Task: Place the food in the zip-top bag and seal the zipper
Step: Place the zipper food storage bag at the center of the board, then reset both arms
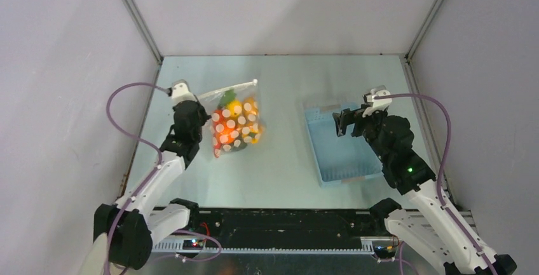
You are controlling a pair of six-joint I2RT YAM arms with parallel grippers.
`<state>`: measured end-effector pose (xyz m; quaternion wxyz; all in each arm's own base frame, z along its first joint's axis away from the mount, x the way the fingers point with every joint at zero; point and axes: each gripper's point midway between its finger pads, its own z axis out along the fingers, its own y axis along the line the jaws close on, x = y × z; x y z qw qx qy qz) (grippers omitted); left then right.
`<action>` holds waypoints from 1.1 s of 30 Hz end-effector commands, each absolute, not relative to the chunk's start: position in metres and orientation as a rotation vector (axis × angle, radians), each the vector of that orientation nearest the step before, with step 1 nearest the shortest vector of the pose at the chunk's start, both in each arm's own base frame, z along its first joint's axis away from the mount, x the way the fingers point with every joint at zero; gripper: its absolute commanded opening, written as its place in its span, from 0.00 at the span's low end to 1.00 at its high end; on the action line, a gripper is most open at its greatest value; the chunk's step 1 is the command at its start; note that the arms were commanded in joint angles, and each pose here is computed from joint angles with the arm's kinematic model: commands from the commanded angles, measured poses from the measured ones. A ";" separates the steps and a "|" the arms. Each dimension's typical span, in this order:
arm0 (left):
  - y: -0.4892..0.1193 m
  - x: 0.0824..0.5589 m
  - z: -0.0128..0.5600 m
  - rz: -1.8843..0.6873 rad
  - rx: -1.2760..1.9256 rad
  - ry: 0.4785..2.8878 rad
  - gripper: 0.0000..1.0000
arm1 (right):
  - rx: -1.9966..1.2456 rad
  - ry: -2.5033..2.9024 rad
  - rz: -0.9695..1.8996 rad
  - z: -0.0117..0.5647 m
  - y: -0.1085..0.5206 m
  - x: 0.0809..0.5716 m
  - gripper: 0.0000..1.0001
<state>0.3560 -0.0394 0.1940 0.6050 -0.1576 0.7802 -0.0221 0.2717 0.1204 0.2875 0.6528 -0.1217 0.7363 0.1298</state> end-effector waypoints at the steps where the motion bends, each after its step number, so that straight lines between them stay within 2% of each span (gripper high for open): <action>1: 0.019 0.347 0.198 0.118 -0.539 1.750 0.10 | -0.186 1.644 0.246 0.296 0.107 0.279 0.99; 4: 0.061 0.336 0.184 0.268 -0.624 1.772 0.10 | -0.185 1.652 0.239 0.294 0.105 0.279 0.99; 10: 0.097 0.324 0.164 0.279 -0.749 1.761 0.11 | -0.077 1.676 0.179 0.290 0.085 0.278 0.99; 12: 0.093 0.323 0.174 0.235 -0.753 1.730 0.31 | -0.008 1.673 0.165 0.290 0.076 0.278 0.99; 13: 0.089 0.324 0.177 0.205 -0.748 1.723 0.65 | 0.045 1.674 0.157 0.288 0.070 0.279 1.00; 14: 0.086 0.321 0.185 0.182 -0.743 1.706 0.82 | 0.079 1.668 0.154 0.288 0.065 0.278 0.99; 15: 0.082 0.322 0.193 0.145 -0.737 1.694 0.95 | 0.153 1.673 0.149 0.285 0.058 0.277 0.99; 16: 0.077 0.318 0.205 0.114 -0.727 1.685 0.98 | 0.196 1.670 0.147 0.284 0.053 0.276 1.00; 23: 0.024 0.289 0.284 -0.265 -0.667 1.588 1.00 | 0.381 1.701 0.071 0.268 0.024 0.269 1.00; 26: -0.003 0.278 0.300 -0.395 -0.583 1.587 1.00 | 0.397 1.720 0.063 0.263 0.022 0.266 0.99; 33: -0.010 0.259 0.289 -0.313 -0.568 1.669 1.00 | 0.350 1.740 0.080 0.262 0.026 0.262 0.99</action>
